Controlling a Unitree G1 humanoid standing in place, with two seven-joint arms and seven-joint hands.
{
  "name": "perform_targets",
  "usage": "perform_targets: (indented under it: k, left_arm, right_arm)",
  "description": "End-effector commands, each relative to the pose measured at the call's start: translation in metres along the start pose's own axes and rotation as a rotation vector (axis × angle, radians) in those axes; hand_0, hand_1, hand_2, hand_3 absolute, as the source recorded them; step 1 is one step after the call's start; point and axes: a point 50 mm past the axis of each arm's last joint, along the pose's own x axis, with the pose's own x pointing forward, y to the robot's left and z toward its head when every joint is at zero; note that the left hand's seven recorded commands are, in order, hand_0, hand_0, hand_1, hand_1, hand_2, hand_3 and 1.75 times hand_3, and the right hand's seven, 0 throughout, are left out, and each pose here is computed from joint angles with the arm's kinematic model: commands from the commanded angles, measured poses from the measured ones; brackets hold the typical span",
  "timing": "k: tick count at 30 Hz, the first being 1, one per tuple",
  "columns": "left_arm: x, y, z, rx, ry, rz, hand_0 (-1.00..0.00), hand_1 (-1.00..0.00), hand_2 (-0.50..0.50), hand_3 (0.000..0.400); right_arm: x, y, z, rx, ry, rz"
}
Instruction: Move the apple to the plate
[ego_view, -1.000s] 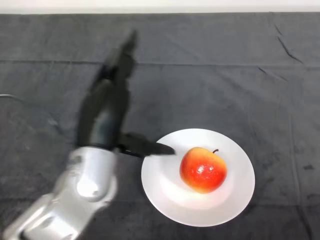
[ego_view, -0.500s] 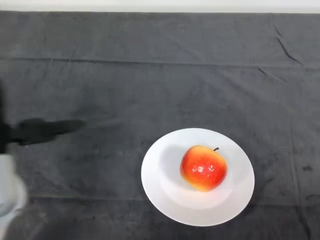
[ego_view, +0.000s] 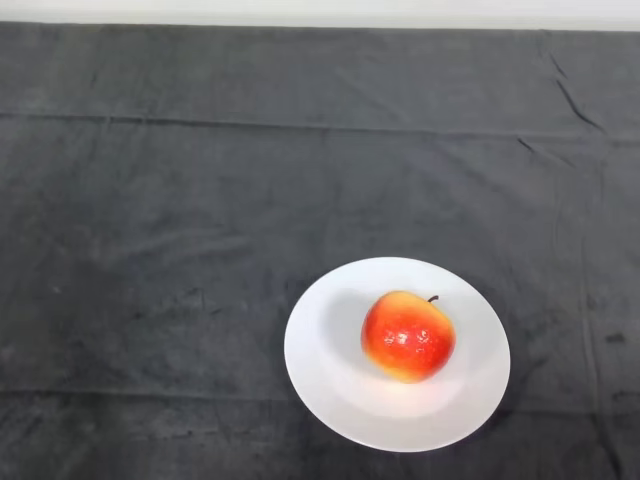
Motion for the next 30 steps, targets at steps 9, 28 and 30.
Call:
perform_targets:
  k: [9,28,30]
  left_arm:
    - [0.003,0.060,0.002,-0.019,-0.079,0.277,0.00,0.00,0.00,0.000]
    - [0.001,0.090,-0.022,-0.102,-0.036,0.555,0.00,0.00,0.00,0.000]
    - [0.001,0.090,-0.022,-0.107,-0.036,0.560,0.00,0.00,0.00,0.000]
  right_arm:
    - [0.0038,0.0090,0.0075,0.017,-0.029,0.024]
    - [0.0039,0.0090,0.0075,0.018,-0.029,0.024]
    - [0.0039,0.0090,0.0075,0.018,-0.029,0.024]
